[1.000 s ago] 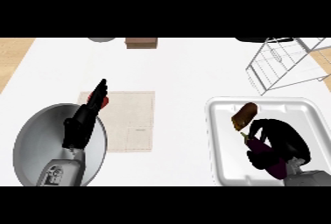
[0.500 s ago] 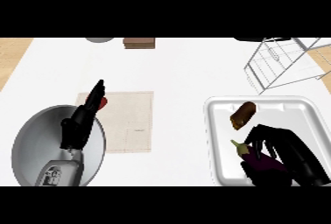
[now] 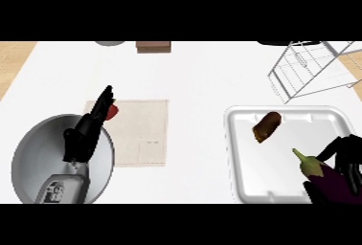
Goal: Pick the eggplant from the tray and place it in the tiered shelf
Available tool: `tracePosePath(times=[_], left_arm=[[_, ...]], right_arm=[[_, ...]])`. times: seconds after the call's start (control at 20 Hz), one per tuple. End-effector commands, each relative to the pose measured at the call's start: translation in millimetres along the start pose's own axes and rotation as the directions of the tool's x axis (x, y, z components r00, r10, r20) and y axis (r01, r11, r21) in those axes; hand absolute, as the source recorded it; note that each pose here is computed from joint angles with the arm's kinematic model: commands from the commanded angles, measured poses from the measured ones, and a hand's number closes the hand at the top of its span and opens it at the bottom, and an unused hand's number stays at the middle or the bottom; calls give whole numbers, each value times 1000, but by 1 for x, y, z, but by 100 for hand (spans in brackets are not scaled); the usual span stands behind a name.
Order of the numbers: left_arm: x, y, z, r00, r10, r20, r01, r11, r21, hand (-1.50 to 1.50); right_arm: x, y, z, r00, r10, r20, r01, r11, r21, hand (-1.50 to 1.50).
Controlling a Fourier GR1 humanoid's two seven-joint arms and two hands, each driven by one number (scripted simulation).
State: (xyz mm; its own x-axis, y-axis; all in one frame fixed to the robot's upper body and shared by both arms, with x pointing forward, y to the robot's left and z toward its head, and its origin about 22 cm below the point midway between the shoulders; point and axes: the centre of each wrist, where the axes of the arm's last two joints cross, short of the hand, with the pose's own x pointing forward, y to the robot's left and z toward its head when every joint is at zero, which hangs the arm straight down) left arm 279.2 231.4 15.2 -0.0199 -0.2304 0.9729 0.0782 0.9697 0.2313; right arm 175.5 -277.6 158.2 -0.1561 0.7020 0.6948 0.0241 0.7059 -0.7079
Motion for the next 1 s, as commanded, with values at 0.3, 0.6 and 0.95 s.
tracePosePath(times=[0.3, 0.6, 0.95], left_arm=[[-18, -9, 7, 1000, 15, -26, -15, 1000, -19, 0], [-13, -5, 7, 1000, -5, 0, 5, 1000, -14, 0], [10, 2, -19, 1000, 5, 3, -5, 1000, -22, 0]], right_arm=[[43, -70, -5, 999, 35, -24, -40, 958, -285, 150], [41, -122, -34, 994, 101, -49, -113, 910, -398, 150], [51, -154, -76, 994, 82, -76, -108, 880, -463, 150]])
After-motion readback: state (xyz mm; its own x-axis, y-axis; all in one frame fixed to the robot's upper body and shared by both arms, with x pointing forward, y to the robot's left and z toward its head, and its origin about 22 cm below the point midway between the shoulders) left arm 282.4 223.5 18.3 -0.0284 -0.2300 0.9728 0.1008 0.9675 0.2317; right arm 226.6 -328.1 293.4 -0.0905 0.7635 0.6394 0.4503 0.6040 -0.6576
